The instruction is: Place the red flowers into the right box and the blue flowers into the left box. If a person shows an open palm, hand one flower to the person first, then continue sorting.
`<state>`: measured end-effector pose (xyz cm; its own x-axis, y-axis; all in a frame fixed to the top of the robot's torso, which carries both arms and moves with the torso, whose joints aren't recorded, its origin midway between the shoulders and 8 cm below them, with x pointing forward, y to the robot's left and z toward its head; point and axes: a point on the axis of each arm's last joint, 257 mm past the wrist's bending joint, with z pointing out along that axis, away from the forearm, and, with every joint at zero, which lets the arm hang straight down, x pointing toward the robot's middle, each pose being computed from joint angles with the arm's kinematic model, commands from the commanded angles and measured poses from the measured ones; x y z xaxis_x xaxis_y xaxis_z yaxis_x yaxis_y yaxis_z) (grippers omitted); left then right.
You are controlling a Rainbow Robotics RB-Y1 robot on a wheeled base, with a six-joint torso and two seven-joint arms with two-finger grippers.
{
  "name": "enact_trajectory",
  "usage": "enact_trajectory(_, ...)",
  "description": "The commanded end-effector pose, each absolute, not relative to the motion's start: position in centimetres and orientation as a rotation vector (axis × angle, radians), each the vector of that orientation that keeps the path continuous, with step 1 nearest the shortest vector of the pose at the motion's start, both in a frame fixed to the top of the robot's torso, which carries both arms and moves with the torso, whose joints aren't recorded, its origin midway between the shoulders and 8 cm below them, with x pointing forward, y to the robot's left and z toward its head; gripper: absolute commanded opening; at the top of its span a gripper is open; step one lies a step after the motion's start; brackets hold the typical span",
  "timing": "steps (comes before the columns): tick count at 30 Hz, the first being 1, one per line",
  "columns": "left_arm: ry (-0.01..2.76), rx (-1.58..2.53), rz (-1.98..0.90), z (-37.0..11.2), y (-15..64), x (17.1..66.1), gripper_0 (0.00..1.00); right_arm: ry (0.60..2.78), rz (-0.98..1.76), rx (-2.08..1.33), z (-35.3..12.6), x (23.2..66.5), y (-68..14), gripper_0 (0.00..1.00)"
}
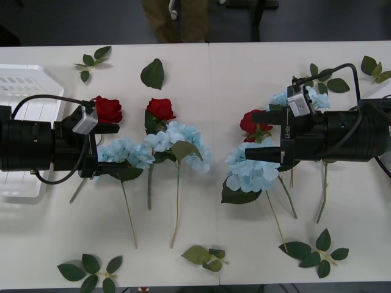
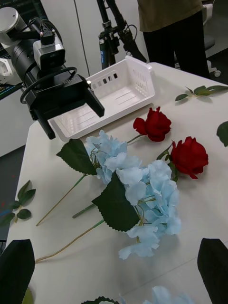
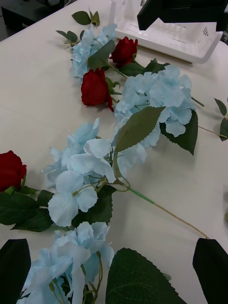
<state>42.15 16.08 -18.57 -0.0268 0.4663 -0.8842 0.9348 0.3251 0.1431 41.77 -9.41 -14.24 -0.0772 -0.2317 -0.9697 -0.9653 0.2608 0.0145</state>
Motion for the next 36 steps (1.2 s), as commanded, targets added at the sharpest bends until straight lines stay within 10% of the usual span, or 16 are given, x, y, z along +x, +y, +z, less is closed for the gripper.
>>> enact_trajectory(1,1.759,1.191,-0.780,-22.5,15.2,39.5,1.00,1.481,0.947,-1.163,-12.5,41.8,-7.8,1.00)
enact_trajectory(8,1.716,1.266,-0.696,-19.9,15.9,41.2,1.00,1.536,0.958,-1.045,-14.5,42.8,-8.8,1.00)
enact_trajectory(20,2.499,0.666,-0.530,-15.5,21.9,40.1,1.00,2.008,0.809,-0.736,-11.0,49.1,-17.6,1.00)
enact_trajectory(36,2.748,-0.397,-0.148,-19.3,29.1,46.3,1.00,2.615,0.317,-0.172,-19.5,45.1,-27.1,1.00)
